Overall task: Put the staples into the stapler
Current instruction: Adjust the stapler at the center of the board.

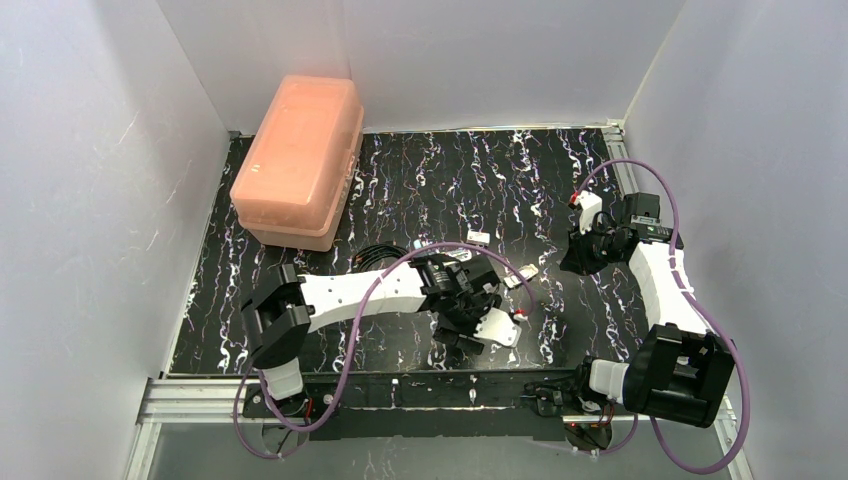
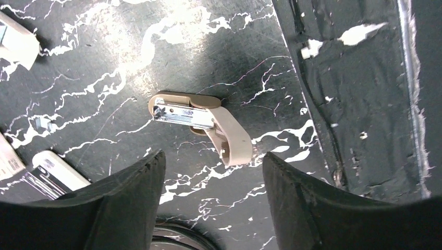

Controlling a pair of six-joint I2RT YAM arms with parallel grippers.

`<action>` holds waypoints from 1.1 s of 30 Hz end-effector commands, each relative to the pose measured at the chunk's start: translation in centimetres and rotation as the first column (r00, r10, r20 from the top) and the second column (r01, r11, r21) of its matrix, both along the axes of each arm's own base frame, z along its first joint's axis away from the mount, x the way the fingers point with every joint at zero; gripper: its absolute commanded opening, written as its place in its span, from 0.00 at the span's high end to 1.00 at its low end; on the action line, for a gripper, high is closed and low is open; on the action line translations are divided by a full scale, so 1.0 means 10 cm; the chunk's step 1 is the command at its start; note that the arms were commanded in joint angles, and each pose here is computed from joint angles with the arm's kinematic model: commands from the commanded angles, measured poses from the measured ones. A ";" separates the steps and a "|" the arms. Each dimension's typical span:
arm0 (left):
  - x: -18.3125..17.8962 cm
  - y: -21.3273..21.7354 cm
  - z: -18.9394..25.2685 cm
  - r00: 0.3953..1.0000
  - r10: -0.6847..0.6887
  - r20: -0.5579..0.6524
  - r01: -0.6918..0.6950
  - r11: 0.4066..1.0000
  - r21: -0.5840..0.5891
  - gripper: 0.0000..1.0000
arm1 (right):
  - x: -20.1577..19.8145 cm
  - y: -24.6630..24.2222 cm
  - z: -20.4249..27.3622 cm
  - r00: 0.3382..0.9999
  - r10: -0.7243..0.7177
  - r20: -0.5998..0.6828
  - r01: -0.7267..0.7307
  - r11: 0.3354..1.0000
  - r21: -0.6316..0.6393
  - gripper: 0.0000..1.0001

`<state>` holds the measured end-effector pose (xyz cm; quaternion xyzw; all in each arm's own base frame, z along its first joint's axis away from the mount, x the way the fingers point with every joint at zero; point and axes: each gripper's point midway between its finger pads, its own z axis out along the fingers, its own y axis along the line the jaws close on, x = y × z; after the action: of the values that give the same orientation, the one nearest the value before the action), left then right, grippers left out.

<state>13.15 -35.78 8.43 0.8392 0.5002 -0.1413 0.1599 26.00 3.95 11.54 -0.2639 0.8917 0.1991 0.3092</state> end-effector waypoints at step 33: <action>0.20 -0.07 0.01 0.909 0.415 0.029 -0.413 0.909 -0.056 0.25 | -0.02 -0.01 0.09 1.000 -0.006 0.028 0.006 1.000 -0.007 0.96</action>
<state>14.71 -37.14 8.44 0.7057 0.6635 -0.1235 0.2157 25.91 3.74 11.79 -0.2641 0.8924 0.1904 0.3124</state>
